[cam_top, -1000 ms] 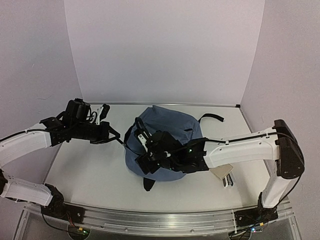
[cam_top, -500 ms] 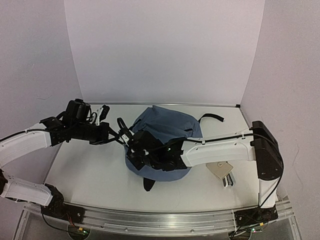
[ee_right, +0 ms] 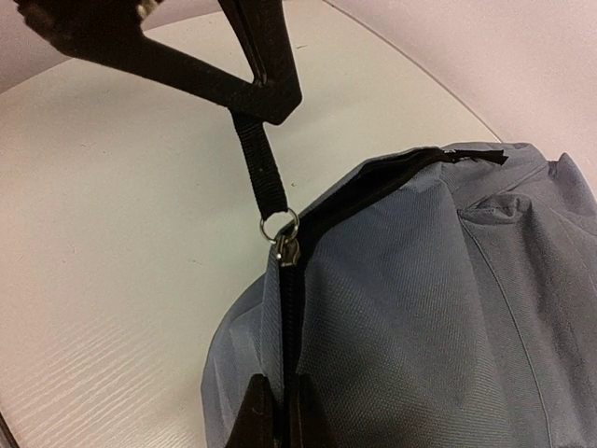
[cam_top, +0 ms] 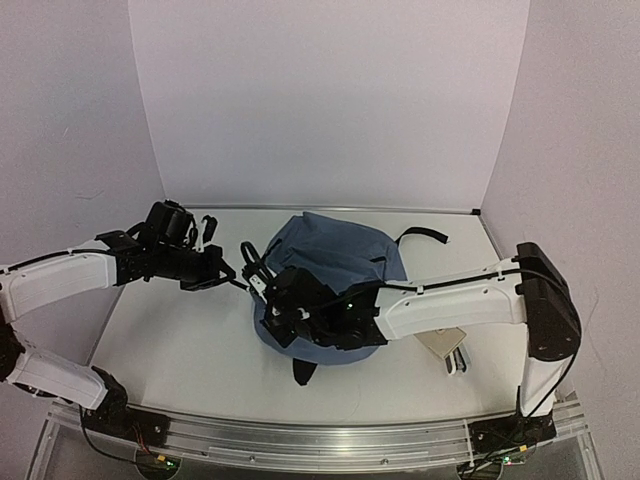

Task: Pack the student bag
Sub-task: Zip the student bag at the center of the board.

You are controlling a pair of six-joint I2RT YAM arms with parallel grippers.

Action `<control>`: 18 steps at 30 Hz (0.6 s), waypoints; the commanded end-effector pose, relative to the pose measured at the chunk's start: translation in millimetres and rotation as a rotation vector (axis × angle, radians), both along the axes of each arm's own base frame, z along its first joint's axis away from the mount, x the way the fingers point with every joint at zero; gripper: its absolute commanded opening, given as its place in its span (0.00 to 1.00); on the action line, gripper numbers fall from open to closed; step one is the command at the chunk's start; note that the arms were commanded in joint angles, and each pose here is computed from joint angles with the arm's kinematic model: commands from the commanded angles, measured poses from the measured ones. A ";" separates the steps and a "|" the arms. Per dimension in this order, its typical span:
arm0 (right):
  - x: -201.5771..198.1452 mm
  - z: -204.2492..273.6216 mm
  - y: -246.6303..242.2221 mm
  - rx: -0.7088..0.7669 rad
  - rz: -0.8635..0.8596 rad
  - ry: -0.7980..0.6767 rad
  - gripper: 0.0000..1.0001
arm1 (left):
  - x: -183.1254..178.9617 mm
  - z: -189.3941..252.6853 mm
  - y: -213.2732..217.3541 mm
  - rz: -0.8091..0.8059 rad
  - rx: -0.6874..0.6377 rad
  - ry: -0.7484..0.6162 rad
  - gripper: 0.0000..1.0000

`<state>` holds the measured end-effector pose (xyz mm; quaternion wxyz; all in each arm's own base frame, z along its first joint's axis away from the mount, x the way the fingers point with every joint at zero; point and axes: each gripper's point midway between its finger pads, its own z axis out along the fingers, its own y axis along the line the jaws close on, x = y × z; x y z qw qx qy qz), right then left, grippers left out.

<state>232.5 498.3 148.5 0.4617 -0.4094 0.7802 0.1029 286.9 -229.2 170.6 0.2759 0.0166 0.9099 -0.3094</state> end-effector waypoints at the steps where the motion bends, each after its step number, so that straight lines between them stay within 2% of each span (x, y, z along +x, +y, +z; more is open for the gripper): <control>1: -21.4 24.5 -7.8 0.059 0.003 0.021 0.00 | 44.1 35.2 20.5 0.140 -0.034 -0.124 0.00; 7: -47.2 25.0 -5.9 0.088 0.042 0.066 0.00 | 64.8 36.0 22.3 0.132 -0.101 -0.129 0.00; 18: -92.7 27.4 4.6 0.148 0.106 0.155 0.00 | 107.9 27.7 26.7 0.125 -0.092 -0.173 0.00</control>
